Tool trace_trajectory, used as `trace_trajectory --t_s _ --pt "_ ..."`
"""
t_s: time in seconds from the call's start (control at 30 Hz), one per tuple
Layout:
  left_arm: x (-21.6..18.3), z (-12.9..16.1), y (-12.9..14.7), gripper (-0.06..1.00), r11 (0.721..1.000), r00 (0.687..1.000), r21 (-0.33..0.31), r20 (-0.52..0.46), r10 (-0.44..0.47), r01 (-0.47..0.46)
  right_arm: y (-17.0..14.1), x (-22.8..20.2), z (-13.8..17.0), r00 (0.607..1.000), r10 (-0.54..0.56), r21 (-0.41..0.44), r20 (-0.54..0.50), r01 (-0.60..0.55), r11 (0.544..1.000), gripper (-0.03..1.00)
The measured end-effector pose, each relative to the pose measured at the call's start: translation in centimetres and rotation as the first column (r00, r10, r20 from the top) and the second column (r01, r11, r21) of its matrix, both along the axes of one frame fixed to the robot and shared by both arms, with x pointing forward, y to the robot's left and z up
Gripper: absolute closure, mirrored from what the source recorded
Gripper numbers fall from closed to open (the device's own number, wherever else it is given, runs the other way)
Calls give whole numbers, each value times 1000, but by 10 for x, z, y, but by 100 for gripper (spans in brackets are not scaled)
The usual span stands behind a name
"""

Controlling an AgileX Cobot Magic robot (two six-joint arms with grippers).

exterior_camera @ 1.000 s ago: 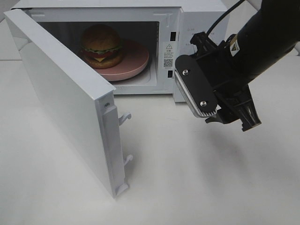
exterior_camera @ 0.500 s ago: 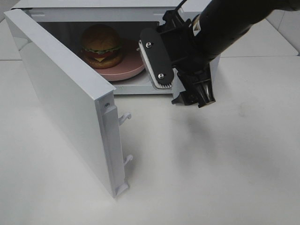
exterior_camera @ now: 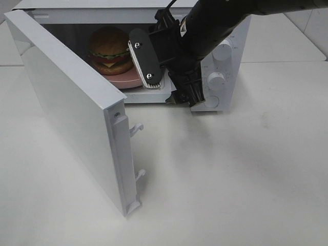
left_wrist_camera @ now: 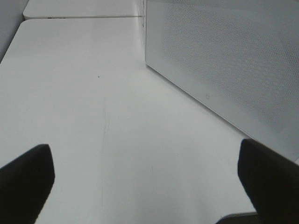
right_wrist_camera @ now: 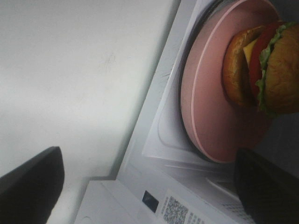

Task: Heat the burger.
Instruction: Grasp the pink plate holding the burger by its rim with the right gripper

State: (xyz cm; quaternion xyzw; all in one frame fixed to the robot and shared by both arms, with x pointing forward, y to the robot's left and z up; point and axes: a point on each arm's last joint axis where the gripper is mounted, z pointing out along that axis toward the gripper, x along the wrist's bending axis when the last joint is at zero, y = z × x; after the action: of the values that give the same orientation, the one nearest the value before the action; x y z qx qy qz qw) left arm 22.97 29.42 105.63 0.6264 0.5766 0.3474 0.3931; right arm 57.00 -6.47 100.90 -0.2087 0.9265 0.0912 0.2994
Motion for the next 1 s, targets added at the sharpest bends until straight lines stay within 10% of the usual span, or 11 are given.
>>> trace_trajectory --t_s 1.0 --pt "0 0 0 -5 1000 1000 0 0 0 0 60 73 -67 1000 -29 53 -2 29 998 9"
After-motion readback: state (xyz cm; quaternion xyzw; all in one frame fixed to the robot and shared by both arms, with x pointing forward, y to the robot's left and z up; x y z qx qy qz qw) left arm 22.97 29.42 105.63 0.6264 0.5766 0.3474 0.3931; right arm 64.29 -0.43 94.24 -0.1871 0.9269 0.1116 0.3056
